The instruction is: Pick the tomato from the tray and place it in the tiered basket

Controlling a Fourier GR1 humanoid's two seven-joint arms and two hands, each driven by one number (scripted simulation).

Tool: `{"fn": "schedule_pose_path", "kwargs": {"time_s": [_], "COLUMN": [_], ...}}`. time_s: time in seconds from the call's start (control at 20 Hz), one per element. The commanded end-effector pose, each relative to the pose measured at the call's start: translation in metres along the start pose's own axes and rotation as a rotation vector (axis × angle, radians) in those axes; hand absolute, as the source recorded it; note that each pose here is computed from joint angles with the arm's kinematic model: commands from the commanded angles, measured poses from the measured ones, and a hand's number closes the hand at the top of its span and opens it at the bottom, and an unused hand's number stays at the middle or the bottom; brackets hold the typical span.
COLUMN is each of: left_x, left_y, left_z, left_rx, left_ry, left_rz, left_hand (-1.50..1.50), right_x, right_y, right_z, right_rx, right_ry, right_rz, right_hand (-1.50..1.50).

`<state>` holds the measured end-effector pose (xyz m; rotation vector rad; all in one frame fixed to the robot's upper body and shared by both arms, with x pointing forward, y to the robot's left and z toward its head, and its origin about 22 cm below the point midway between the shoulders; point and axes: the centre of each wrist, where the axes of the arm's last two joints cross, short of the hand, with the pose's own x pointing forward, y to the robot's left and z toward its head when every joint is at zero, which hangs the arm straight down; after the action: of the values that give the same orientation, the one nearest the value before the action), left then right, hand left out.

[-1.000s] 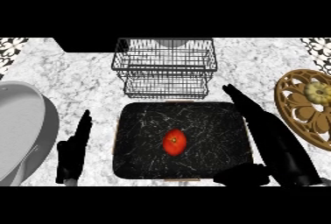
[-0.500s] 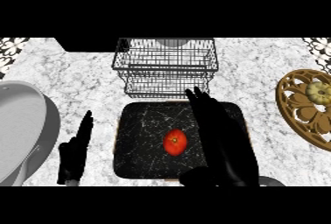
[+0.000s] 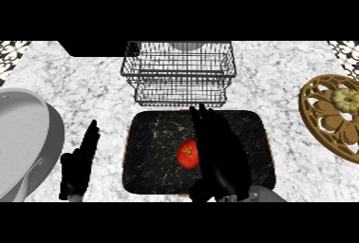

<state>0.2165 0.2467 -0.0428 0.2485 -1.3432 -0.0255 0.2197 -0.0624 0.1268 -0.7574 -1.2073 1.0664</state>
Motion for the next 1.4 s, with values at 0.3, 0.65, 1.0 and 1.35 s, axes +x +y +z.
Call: {"fn": "schedule_pose_path", "kwargs": {"time_s": [0.3, 0.65, 1.0, 1.35], "left_x": [-0.013, -0.015, -0.006, -0.021], "left_y": [0.000, -0.001, 0.002, 0.004], "left_z": [0.002, -0.004, -0.008, 0.007], "left_rx": [0.008, 0.002, 0.017, -0.004], "left_ry": [0.047, 0.056, 0.050, 0.048], "left_rz": [0.008, -0.011, 0.002, 0.004], "left_hand": [0.00, 0.00, 0.00, 0.00], "right_x": [0.029, 0.027, 0.031, 0.032], "right_y": [0.017, 0.032, 0.033, 0.024], "right_z": [-0.005, -0.032, -0.028, -0.043], "right_rx": [0.090, 0.190, 0.216, 0.248], "right_ry": [0.137, 0.242, 0.249, 0.281], "right_rz": [0.067, 0.185, 0.176, 0.190], "right_hand": [-1.50, -1.50, -1.50, -1.50]}}
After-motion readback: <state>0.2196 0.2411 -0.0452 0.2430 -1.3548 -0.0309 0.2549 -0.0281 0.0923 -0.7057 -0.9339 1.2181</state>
